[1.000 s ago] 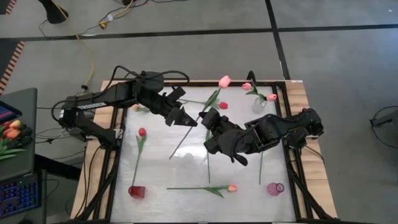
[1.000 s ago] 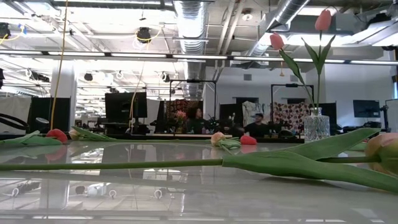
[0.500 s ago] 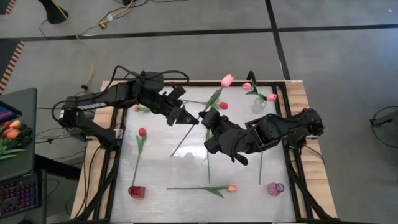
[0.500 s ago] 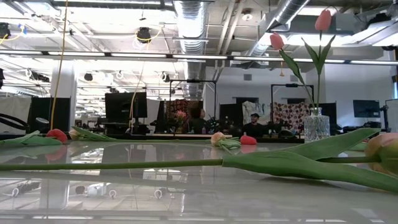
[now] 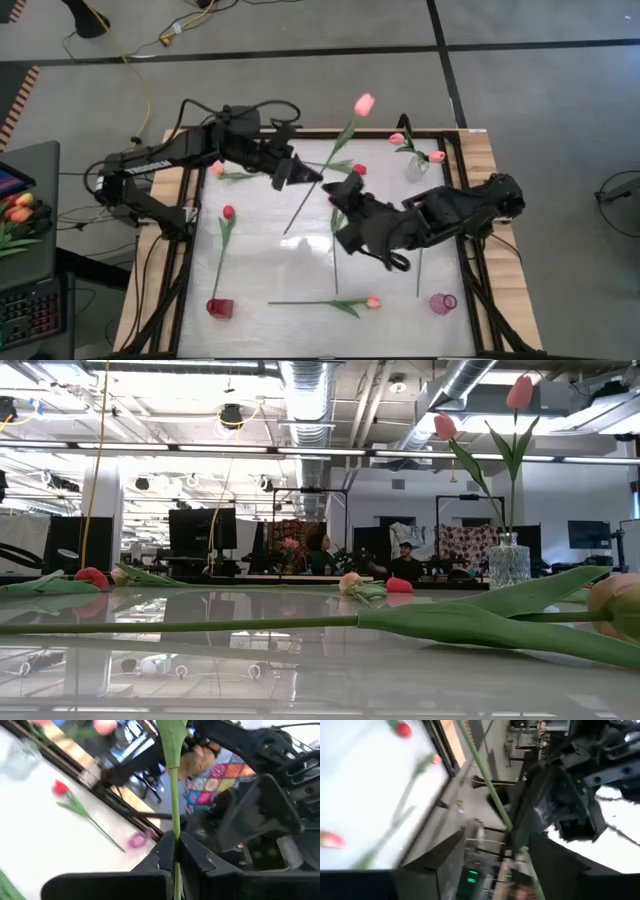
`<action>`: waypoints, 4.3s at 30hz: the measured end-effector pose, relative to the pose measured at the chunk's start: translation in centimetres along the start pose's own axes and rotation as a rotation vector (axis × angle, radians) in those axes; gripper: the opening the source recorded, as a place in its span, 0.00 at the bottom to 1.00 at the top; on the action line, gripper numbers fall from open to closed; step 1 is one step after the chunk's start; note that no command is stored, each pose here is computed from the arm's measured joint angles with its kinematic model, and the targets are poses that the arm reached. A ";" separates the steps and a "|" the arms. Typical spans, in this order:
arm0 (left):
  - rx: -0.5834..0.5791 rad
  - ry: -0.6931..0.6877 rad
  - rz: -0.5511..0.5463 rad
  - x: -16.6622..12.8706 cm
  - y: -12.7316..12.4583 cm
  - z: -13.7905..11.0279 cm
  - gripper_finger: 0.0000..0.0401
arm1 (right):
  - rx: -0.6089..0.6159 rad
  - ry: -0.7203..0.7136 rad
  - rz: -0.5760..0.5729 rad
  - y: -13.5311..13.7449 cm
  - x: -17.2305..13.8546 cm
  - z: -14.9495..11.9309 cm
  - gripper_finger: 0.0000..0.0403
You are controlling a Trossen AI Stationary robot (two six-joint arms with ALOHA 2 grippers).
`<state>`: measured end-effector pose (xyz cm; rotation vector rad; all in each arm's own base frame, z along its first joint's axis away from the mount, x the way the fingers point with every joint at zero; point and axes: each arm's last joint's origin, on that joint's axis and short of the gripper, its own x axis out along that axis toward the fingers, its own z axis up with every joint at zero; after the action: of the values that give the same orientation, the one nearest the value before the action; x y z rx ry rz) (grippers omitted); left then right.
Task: Sort flowers into vase by color
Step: Put the pink flower in the transparent vase
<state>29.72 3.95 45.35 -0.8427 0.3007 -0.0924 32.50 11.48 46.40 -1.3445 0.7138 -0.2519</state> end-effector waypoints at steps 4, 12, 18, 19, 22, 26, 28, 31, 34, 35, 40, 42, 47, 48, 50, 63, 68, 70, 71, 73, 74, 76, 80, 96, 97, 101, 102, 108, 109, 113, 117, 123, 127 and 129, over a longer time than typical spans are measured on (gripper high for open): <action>0.058 -0.043 0.003 -0.3 0.3 0.7 0.00 | 0.246 -0.010 0.133 -0.4 -2.3 -3.6 0.65; 0.301 -0.252 0.010 -0.7 0.4 3.0 0.00 | 0.833 0.087 0.405 -1.0 -6.9 -11.4 0.63; 0.329 -0.347 -0.077 1.5 1.7 4.7 0.00 | 1.050 -0.048 0.301 -2.1 -12.3 -16.9 0.63; 0.327 -0.354 -0.104 2.1 2.1 5.0 0.00 | 1.091 -0.060 0.274 -2.1 -13.1 -18.0 0.63; 0.320 -0.371 -0.179 4.4 3.6 5.7 0.00 | 1.229 -0.098 0.208 -1.8 -14.8 -21.1 0.63; 0.340 -0.443 -0.211 6.1 5.5 7.1 0.00 | 1.399 -0.173 0.127 -1.3 -15.8 -23.8 0.63; 0.351 -0.474 -0.208 6.6 5.9 8.2 0.00 | 1.421 -0.233 0.102 -1.2 -16.1 -24.4 0.63; 0.359 -0.488 -0.205 7.7 6.6 9.5 0.00 | 1.416 -0.332 0.035 -1.2 -16.2 -24.9 0.63; 0.384 -0.484 -0.222 9.0 7.0 10.8 0.00 | 1.381 -0.420 -0.034 -1.4 -16.4 -25.1 0.63; 0.397 -0.482 -0.232 9.3 7.0 11.3 0.00 | 1.377 -0.441 -0.058 -1.5 -16.5 -25.2 0.63; 0.499 -0.413 -0.236 9.8 7.7 13.7 0.00 | 1.423 -0.471 -0.159 -2.2 -16.8 -25.9 0.63; 0.542 -0.380 -0.227 9.9 8.3 14.7 0.00 | 1.461 -0.469 -0.190 -2.4 -16.8 -26.0 0.63; 0.588 -0.382 -0.215 10.3 10.5 15.8 0.00 | 1.504 -0.404 -0.243 -2.4 -16.6 -26.3 0.63; 0.577 -0.375 -0.207 10.1 10.9 15.9 0.00 | 1.513 -0.392 -0.251 -2.3 -16.7 -26.6 0.63; 0.563 -0.366 -0.176 9.9 11.7 16.1 0.00 | 1.542 -0.374 -0.264 -2.0 -17.1 -27.3 0.63; 0.621 -0.365 0.062 9.0 14.2 16.6 0.00 | 1.629 -0.292 -0.334 1.3 -18.4 -31.0 0.63; 0.629 -0.368 0.084 9.2 14.2 16.5 0.00 | 1.773 -0.262 -0.384 1.8 -18.9 -32.8 0.63; 0.603 -0.364 0.079 9.3 14.2 16.4 0.00 | 1.798 -0.283 -0.332 2.2 -18.6 -32.9 0.63; 0.589 -0.364 0.075 9.3 14.1 16.4 0.00 | 1.792 -0.297 -0.298 2.4 -18.3 -32.6 0.63; 0.588 -0.367 0.060 9.4 13.9 16.4 0.00 | 1.775 -0.316 -0.263 2.0 -17.7 -31.8 0.63; 0.590 -0.364 0.055 9.5 13.8 16.3 0.00 | 1.754 -0.302 -0.268 1.9 -17.4 -31.4 0.63; 0.594 -0.352 0.036 9.9 13.4 15.9 0.00 | 1.749 -0.263 -0.303 1.6 -17.1 -30.9 0.63; 0.605 -0.317 -0.003 11.0 12.3 14.9 0.00 | 1.812 -0.291 -0.265 1.5 -16.9 -30.9 0.63; 0.648 -0.182 -0.216 14.1 8.2 11.3 0.00 | 1.735 -0.301 -0.234 0.9 -16.4 -21.5 0.63; 0.644 -0.171 -0.232 14.1 8.0 11.2 0.00 | 1.720 -0.265 -0.276 0.9 -16.2 -20.9 0.63; 0.665 -0.158 -0.267 14.5 7.3 10.6 0.00 | 1.756 -0.239 -0.311 1.0 -15.0 -19.8 0.63; 0.681 -0.161 -0.270 14.6 7.2 10.5 0.00 | 1.770 -0.256 -0.286 1.0 -14.7 -19.8 0.63; 0.715 -0.152 -0.341 14.5 6.4 10.4 0.00 | 1.793 -0.190 -0.245 2.4 -11.7 -19.4 0.63; 0.721 -0.153 -0.352 14.4 6.2 10.5 0.00 | 1.778 -0.175 -0.219 2.6 -11.1 -19.2 0.63; 0.745 -0.170 -0.358 14.1 5.7 10.6 0.00 | 1.712 -0.158 -0.127 2.6 -8.9 -17.9 0.63; 0.724 -0.169 -0.341 14.2 5.9 10.6 0.00 | 1.657 -0.247 -0.046 1.9 -8.4 -17.7 0.63; 0.716 -0.178 -0.317 14.3 6.0 10.6 0.00 | 1.594 -0.345 -0.006 1.2 -9.3 -18.9 0.63; 0.746 -0.192 -0.300 14.6 5.7 10.3 0.00 | 1.590 -0.400 -0.002 0.8 -9.9 -19.7 0.63; 0.747 -0.186 -0.280 14.9 5.7 10.0 0.00 | 1.593 -0.400 -0.011 0.8 -9.9 -19.8 0.63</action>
<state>46.65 11.97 44.00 -0.1419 -0.0396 -0.3615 12.81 1.36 47.82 0.1478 0.0165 -0.4072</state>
